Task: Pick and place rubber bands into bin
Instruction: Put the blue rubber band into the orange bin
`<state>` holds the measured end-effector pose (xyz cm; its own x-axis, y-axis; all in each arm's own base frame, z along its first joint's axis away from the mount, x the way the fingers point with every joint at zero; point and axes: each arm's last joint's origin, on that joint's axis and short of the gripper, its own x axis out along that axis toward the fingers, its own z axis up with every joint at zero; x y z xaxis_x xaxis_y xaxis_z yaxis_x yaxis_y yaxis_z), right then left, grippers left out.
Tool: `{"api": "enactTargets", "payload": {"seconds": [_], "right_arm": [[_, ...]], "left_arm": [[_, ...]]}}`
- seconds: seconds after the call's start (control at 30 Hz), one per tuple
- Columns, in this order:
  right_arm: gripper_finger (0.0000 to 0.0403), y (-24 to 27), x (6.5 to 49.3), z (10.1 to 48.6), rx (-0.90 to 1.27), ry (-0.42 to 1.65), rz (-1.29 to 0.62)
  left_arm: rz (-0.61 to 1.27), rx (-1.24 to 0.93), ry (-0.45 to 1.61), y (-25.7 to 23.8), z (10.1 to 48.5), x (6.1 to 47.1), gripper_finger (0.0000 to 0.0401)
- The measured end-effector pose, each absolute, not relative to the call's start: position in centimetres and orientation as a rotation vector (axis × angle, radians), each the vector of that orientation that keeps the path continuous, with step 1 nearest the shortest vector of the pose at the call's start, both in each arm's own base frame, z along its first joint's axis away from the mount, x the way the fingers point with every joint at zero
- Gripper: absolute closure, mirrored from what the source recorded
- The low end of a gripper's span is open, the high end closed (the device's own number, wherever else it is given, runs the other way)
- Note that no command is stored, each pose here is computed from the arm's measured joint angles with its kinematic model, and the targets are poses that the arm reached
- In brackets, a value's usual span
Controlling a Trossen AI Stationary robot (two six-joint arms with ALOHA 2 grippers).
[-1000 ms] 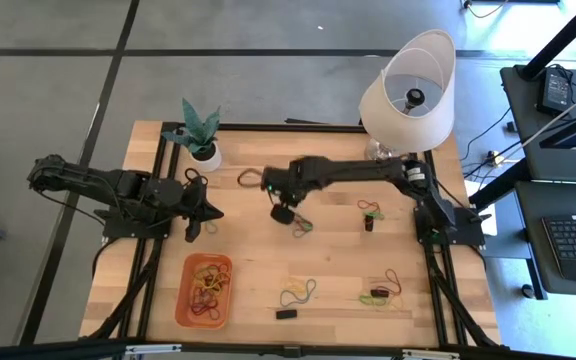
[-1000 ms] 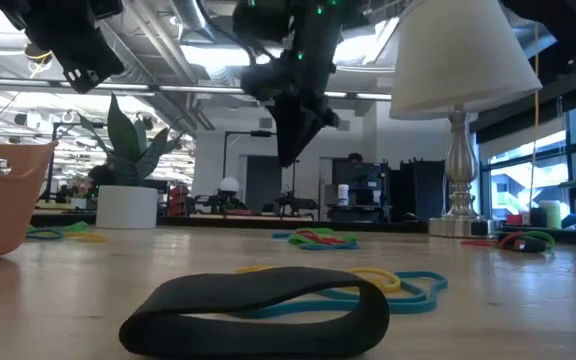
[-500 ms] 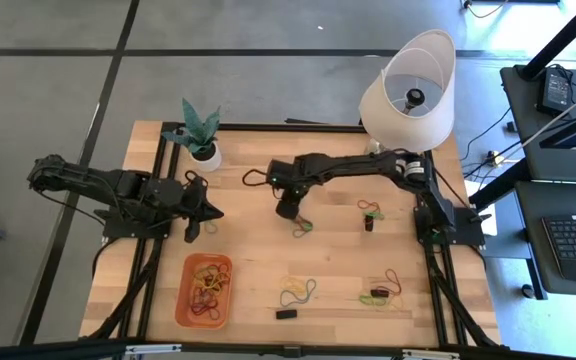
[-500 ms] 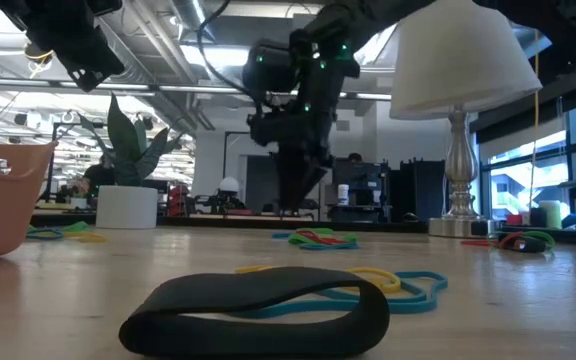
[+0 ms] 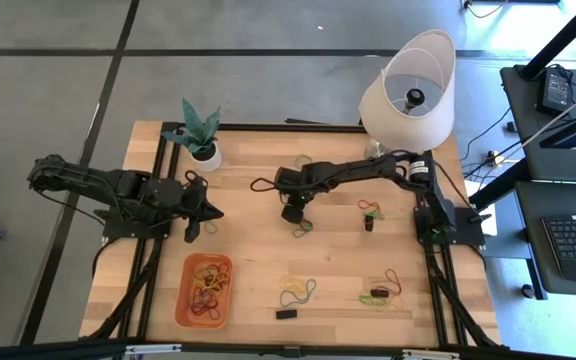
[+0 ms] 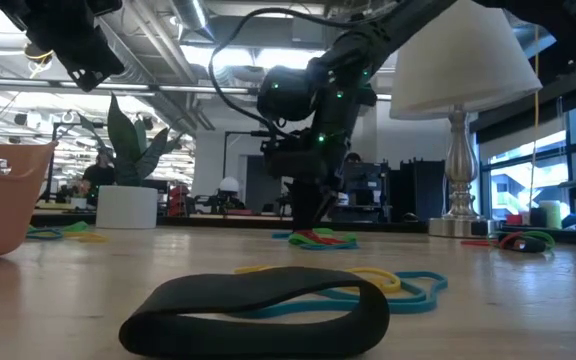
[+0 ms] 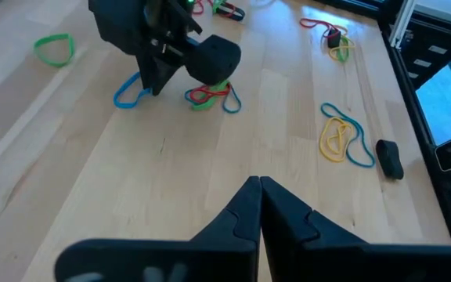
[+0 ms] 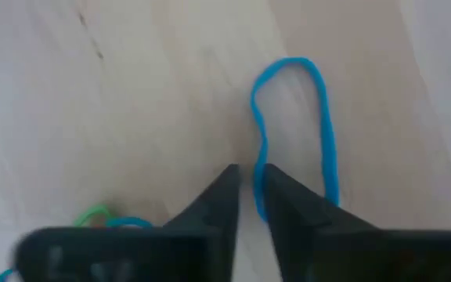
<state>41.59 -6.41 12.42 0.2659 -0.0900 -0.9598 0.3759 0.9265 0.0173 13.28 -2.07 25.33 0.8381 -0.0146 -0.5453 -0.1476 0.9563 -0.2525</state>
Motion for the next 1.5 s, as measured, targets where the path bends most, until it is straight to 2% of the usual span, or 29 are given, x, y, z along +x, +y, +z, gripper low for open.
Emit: {"api": "enactTargets", "payload": {"seconds": [0.1,0.27,0.67,1.27,1.37,1.5], "right_arm": [[0.0391,-6.1,41.5,12.2,0.283,1.269,-0.336],[0.0399,-5.3,42.1,13.3,0.288,1.254,-0.335],[0.0402,-2.1,41.9,20.2,0.277,1.086,-0.298],[0.0403,10.2,46.2,31.0,0.143,0.513,0.079],[0.0403,11.2,47.9,31.6,0.12,0.472,0.101],[0.0403,12.3,50.8,30.5,0.109,0.474,0.113]], "left_arm": [[0.071,-0.292,0.575,-2.1,25.3,13.3,0.04],[0.071,-0.292,0.575,-2.1,25.3,13.3,0.0396],[0.072,-0.292,0.575,-2.1,25.3,13.3,0.0397],[0.071,-0.293,0.574,-2.1,25.3,13.3,0.0397],[0.072,-0.293,0.574,-2.1,25.3,13.3,0.04],[0.073,-0.293,0.573,-2.1,25.3,13.3,0.0398]]}}
